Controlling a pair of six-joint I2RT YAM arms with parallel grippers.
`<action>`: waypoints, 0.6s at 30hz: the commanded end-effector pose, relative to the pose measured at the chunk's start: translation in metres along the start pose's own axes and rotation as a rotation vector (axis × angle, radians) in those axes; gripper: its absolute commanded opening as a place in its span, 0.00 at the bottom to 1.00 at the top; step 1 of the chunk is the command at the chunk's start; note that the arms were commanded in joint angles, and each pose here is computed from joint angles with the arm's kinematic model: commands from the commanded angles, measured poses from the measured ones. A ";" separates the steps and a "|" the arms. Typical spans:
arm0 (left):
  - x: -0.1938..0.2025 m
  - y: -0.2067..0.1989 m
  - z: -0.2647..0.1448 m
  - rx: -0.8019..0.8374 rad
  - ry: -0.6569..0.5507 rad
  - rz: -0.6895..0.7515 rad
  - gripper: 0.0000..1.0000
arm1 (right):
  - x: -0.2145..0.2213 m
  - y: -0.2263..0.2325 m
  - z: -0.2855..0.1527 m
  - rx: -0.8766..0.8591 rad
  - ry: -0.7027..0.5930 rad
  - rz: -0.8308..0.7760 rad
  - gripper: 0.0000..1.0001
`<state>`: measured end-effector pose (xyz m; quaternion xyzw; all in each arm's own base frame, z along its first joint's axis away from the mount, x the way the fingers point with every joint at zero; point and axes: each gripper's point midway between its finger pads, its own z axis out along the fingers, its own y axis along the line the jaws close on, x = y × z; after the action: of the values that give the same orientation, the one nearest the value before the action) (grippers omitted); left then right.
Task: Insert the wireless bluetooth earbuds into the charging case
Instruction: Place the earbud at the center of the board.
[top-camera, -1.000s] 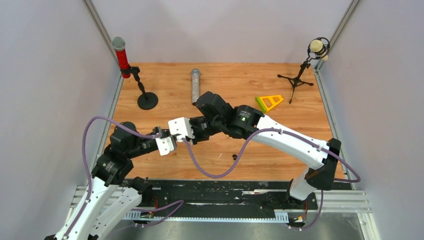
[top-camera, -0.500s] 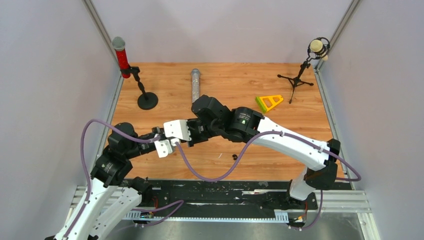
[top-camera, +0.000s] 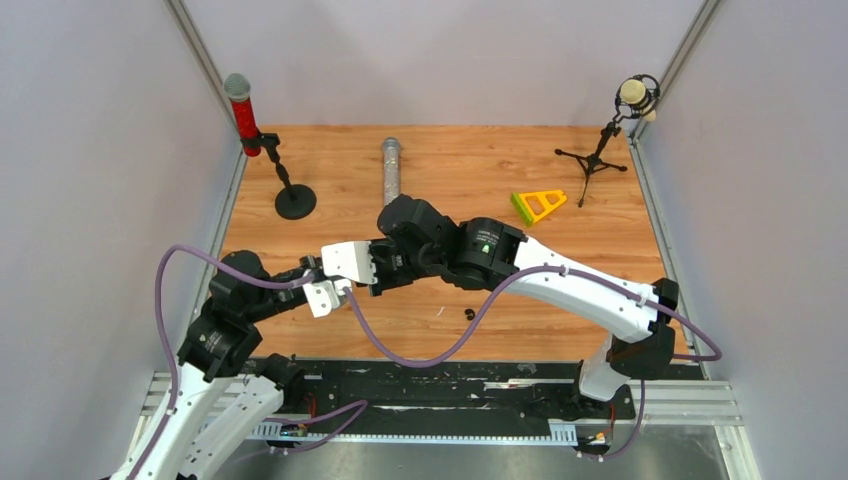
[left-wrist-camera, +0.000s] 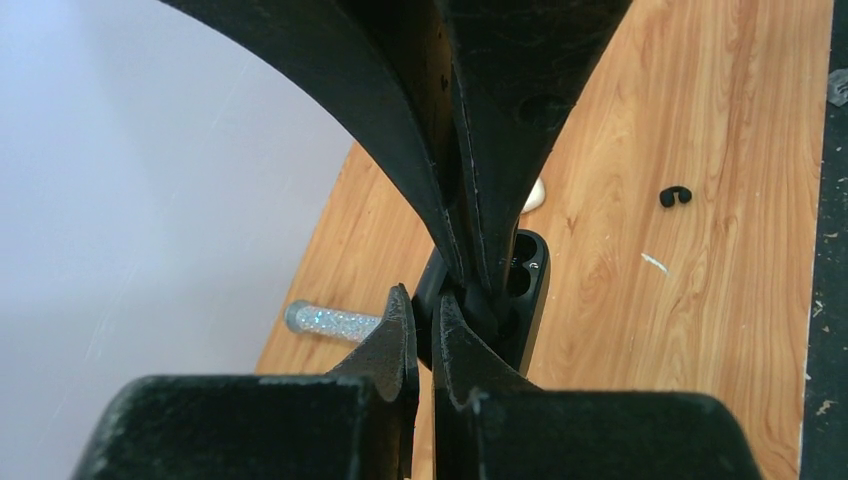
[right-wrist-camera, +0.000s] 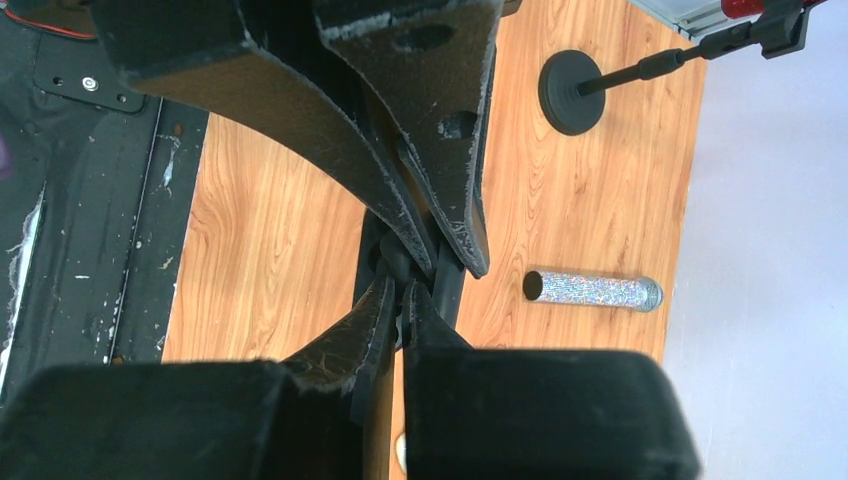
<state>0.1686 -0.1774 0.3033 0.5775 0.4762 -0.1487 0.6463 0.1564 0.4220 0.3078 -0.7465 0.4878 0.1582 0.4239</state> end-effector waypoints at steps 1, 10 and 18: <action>-0.015 0.010 0.004 -0.048 -0.057 -0.115 0.00 | 0.022 0.044 0.040 -0.140 0.096 -0.136 0.00; -0.007 0.011 0.005 -0.063 -0.033 -0.117 0.00 | 0.006 0.064 0.024 -0.207 0.015 -0.146 0.00; -0.005 0.016 0.005 -0.086 -0.018 -0.128 0.00 | 0.004 0.069 0.017 -0.219 0.000 -0.140 0.00</action>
<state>0.1682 -0.1788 0.2975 0.5751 0.4808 -0.1541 0.6437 0.1497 0.4190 0.3022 -0.7430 0.4917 0.1701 0.4209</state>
